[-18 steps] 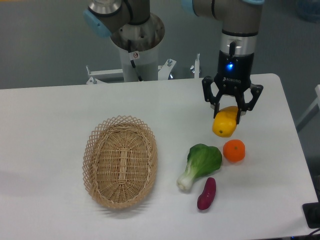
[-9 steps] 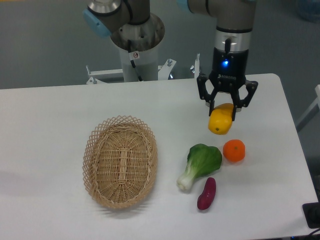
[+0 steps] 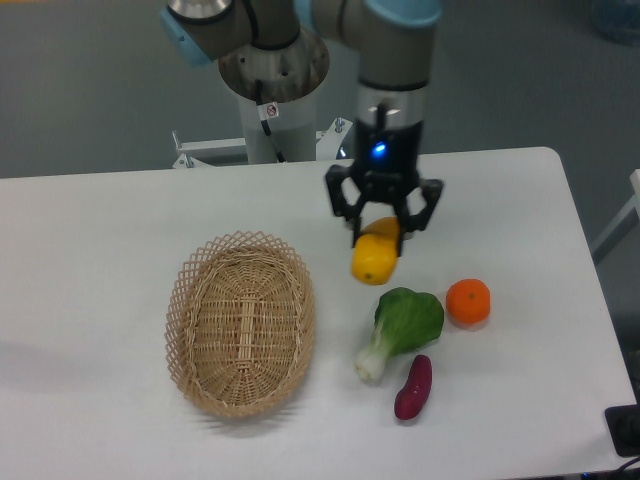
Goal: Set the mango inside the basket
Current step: 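Move the held mango over the wicker basket and lower it inside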
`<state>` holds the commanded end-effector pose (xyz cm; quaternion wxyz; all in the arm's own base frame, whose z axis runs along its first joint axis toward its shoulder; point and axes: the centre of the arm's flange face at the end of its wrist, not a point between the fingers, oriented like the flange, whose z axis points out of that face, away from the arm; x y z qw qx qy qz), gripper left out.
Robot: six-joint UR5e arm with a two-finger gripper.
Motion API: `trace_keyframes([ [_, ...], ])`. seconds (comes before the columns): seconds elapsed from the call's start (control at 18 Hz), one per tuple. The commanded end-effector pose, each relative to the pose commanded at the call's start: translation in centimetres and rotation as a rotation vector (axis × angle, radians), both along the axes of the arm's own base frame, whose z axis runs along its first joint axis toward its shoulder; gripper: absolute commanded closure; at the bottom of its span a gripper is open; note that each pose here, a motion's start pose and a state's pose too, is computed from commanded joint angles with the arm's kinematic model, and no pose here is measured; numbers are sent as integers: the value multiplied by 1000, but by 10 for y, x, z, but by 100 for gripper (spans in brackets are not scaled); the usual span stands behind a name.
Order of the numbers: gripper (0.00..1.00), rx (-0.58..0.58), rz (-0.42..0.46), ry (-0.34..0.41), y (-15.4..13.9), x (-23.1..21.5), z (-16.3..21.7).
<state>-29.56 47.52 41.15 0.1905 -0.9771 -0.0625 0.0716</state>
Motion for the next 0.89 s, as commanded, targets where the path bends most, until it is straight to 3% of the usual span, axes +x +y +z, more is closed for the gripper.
trace_keyframes([
  [0.39,53,-122,84,53,84,83,-85],
  [0.89,53,-209,57,23,110,114,-154],
])
